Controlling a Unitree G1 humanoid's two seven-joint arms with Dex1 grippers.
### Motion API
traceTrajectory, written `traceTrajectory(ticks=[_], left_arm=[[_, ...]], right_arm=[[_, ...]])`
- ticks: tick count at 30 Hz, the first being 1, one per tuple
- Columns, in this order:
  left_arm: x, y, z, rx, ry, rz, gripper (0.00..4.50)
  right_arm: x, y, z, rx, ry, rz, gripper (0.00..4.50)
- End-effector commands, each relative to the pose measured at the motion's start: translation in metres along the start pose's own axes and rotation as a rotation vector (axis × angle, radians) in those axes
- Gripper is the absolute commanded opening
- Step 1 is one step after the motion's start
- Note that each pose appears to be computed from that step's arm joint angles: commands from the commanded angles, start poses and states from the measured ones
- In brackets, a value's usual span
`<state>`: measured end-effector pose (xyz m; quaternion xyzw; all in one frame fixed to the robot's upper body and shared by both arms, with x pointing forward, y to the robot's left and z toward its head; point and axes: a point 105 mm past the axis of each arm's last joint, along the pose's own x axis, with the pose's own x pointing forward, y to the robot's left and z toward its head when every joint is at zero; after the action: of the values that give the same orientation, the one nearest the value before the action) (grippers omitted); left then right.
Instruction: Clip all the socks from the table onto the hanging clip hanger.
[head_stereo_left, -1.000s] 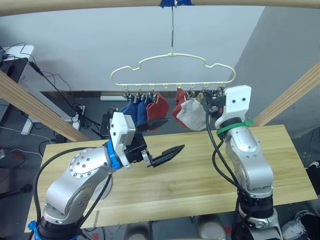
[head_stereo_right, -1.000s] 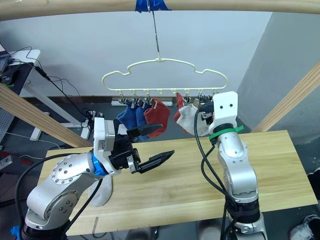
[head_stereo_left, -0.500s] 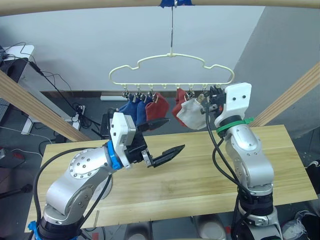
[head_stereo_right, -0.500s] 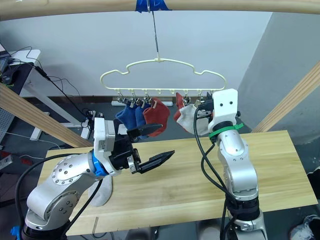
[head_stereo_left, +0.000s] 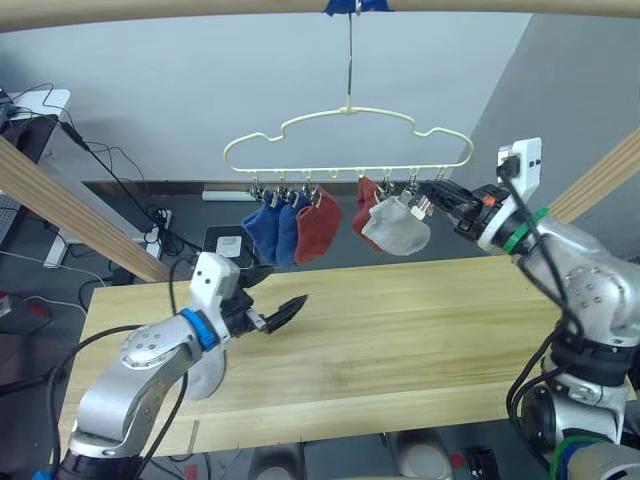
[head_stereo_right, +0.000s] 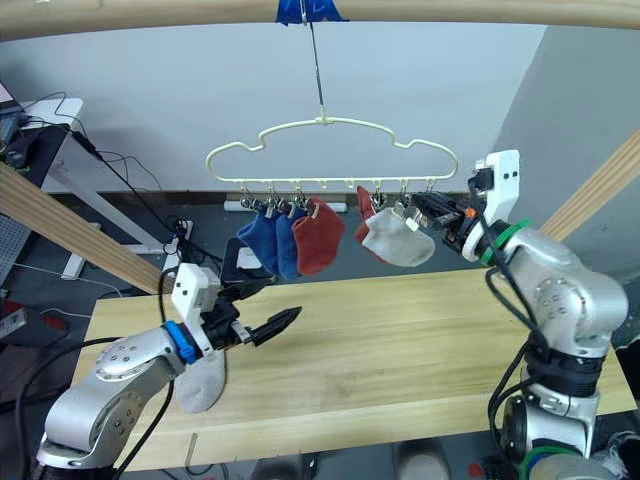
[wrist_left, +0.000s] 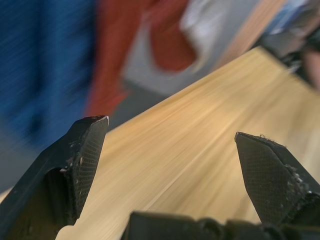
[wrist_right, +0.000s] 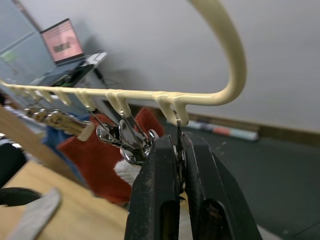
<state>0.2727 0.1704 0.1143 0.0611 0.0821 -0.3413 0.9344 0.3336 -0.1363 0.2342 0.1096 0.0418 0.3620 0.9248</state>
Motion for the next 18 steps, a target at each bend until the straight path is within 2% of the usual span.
traceTrajectory(ticks=[1, 5, 11, 18], left_arm=[[-0.022, 0.028, -0.012, 0.050, 0.052, 0.138, 4.50], [-0.040, 0.051, -0.037, 0.031, 0.133, 0.250, 4.50], [-0.044, 0.080, -0.068, -0.009, 0.228, 0.350, 4.50], [-0.045, 0.093, -0.086, -0.065, 0.304, 0.395, 4.50]], right_arm=[[-0.007, 0.005, 0.007, 0.044, 0.021, 0.076, 0.01], [-0.009, 0.007, 0.011, 0.072, 0.046, 0.108, 0.01], [-0.007, 0.007, 0.006, 0.083, 0.054, 0.087, 0.01], [-0.008, 0.006, 0.006, 0.082, 0.049, 0.067, 0.01]])
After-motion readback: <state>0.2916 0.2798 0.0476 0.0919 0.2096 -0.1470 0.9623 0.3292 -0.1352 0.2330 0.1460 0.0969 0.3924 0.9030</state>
